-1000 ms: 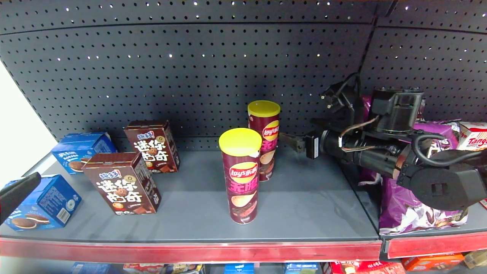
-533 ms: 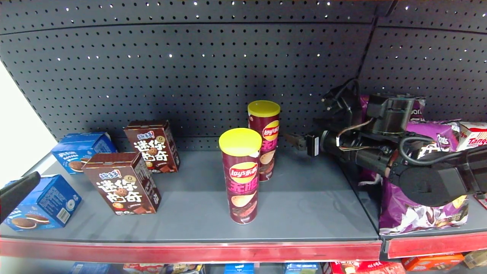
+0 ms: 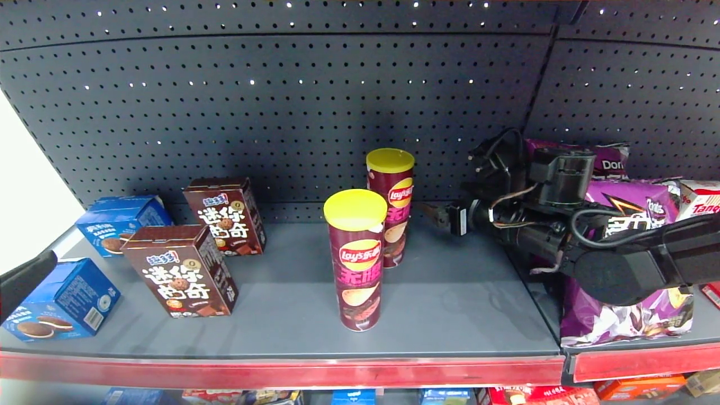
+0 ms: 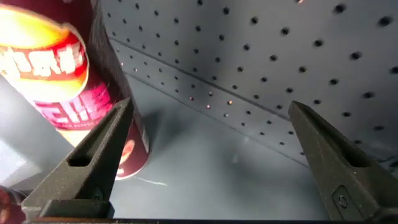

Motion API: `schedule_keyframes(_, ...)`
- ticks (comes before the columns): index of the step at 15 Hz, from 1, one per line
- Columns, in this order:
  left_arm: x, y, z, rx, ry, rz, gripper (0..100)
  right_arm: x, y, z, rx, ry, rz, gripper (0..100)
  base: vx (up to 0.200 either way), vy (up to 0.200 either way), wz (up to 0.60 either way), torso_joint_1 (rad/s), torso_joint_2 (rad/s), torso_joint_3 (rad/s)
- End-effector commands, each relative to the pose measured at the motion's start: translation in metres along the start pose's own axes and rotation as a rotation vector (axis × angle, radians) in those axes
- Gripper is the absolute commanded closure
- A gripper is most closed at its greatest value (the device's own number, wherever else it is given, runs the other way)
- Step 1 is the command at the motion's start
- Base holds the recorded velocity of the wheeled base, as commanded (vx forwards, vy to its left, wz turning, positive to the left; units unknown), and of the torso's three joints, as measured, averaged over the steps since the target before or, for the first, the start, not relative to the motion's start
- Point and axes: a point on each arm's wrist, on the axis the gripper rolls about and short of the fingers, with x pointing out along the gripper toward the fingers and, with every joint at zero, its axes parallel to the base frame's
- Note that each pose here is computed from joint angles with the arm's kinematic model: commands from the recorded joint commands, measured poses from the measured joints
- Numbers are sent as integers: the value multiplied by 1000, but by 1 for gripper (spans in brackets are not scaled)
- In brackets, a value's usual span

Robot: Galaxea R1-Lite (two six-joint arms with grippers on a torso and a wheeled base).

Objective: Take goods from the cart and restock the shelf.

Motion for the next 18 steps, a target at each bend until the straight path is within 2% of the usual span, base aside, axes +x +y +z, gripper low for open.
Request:
schedule_keyframes(1,0,0,1,1,-3,0,0,4,3,-9,0,26,8,0,0,0,0,0,0,0)
schedule_keyframes(11,0,0,5,5,-15,0,0,10,32,-13,-6,21,77,0,0,0,0,0,0,0)
schedule_keyframes(15,0,0,5,4,-14,-1,0,6,18,-8,-3,9,41,0,0,0,0,0,0,0)
schedule_keyframes(17,0,0,5,4,-14,-2,0,-2,7,5,-2,-29,10,0,0,0,0,0,0,0)
schedule_keyframes(18,1,0,5,3,-9,-2,0,-16,4,24,1,-83,-2,0,0,0,0,0,0,0)
